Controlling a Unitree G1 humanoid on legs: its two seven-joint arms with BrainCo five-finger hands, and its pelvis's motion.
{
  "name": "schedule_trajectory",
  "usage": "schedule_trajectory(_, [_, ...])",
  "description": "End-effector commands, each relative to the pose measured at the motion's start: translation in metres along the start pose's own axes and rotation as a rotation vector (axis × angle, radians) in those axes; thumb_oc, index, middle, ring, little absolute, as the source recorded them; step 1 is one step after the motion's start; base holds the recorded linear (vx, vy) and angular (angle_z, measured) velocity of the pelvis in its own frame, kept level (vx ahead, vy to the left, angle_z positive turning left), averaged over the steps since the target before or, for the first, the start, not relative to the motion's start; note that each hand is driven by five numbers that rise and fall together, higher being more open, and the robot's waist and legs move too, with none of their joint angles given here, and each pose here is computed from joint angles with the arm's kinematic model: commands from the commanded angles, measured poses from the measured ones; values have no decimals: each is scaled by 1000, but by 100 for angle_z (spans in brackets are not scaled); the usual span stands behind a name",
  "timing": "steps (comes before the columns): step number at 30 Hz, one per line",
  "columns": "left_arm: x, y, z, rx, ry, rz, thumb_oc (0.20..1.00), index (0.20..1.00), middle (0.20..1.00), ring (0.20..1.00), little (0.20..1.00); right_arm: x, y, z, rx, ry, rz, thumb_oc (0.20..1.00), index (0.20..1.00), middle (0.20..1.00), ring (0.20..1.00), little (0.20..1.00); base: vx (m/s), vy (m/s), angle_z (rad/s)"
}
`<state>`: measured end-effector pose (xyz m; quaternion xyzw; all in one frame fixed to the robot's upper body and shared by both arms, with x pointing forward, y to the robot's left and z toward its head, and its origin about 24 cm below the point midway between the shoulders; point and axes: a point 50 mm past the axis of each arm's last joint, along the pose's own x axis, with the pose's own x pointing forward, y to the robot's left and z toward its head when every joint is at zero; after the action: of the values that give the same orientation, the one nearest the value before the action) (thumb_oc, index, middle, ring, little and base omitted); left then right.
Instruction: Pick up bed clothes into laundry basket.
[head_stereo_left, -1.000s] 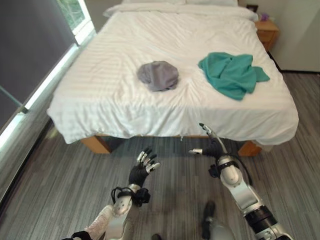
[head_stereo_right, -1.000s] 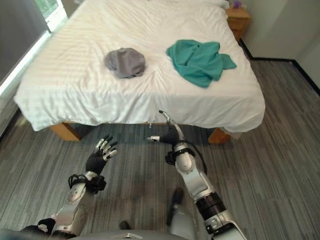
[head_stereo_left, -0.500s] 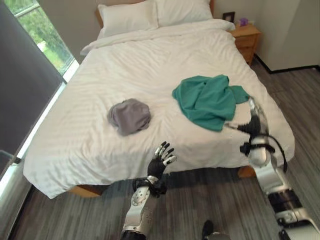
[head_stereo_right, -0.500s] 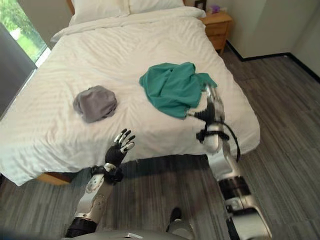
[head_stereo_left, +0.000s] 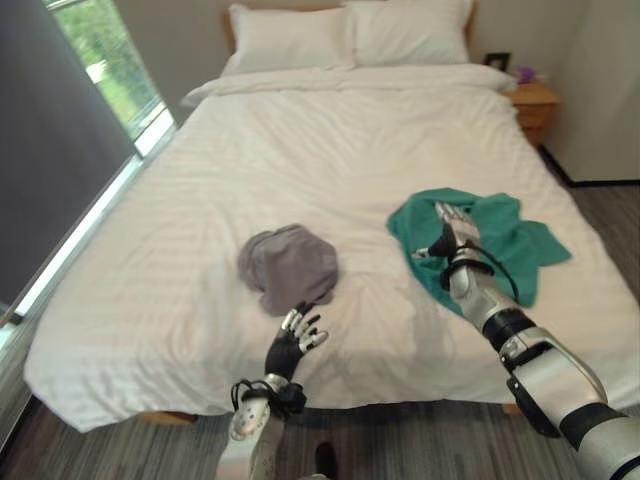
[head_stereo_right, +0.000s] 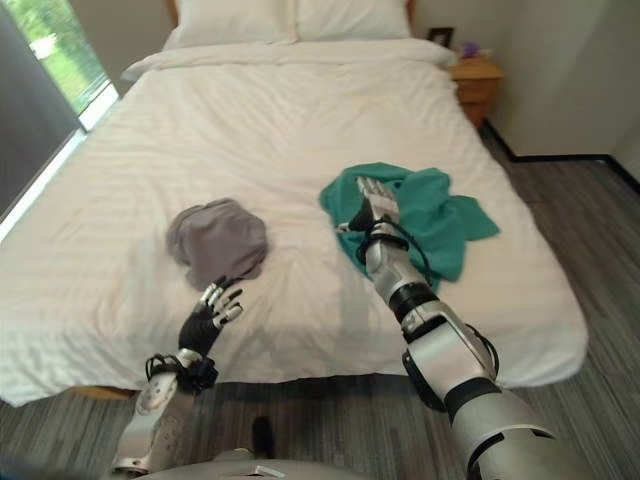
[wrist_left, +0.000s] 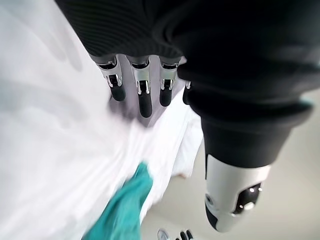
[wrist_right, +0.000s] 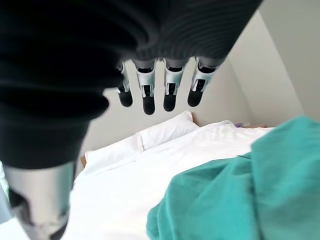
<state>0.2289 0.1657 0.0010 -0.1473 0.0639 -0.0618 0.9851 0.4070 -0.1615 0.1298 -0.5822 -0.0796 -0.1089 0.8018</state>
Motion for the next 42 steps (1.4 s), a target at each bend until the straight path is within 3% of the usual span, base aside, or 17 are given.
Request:
schedule_trajectory(1, [17,-16,30,61,-94,-130,1000,1000,1000,1000,1000,33,-66,16,-42,-38,-240,1000,1000,1000,1000,1000,-89,-113,18])
schedule_trajectory(8, [13,-18,34,15,-111,-157,1000,1000,1000,1000,1000,46,-97,21,-233,-34,-284,1000,1000,1000,1000,1000,47,-62,28])
schedule_trajectory(21, [19,-30,61,-3,-220,-252,1000,1000,1000,1000,1000,34,-146,-65,-662,311,-353,1000,1000,1000,1000,1000,-28,-51,7])
schedule_trajectory(34, [5,-11,61,-6,-212,-231,1000,1000,1000,1000,1000,21,-164,-104,-700,522,-270,1000,1000,1000,1000,1000,2,-2,-4])
schedule_trajectory(40, [4,-6,60,-20,-204,-237,1000,1000,1000,1000,1000,10,-157,-127,-593,649,-183,1000,1000,1000,1000,1000,-2,-2,-3])
schedule_trajectory(41, [4,-5,60,-22,-203,-240,1000,1000,1000,1000,1000,8,-154,-131,-553,674,-165,495,495,495,495,495,0,0,0])
schedule_trajectory(42, [5,-5,60,-22,-194,-246,1000,1000,1000,1000,1000,4,-145,-137,-502,704,-116,200,200,200,200,200,-13,-16,-4])
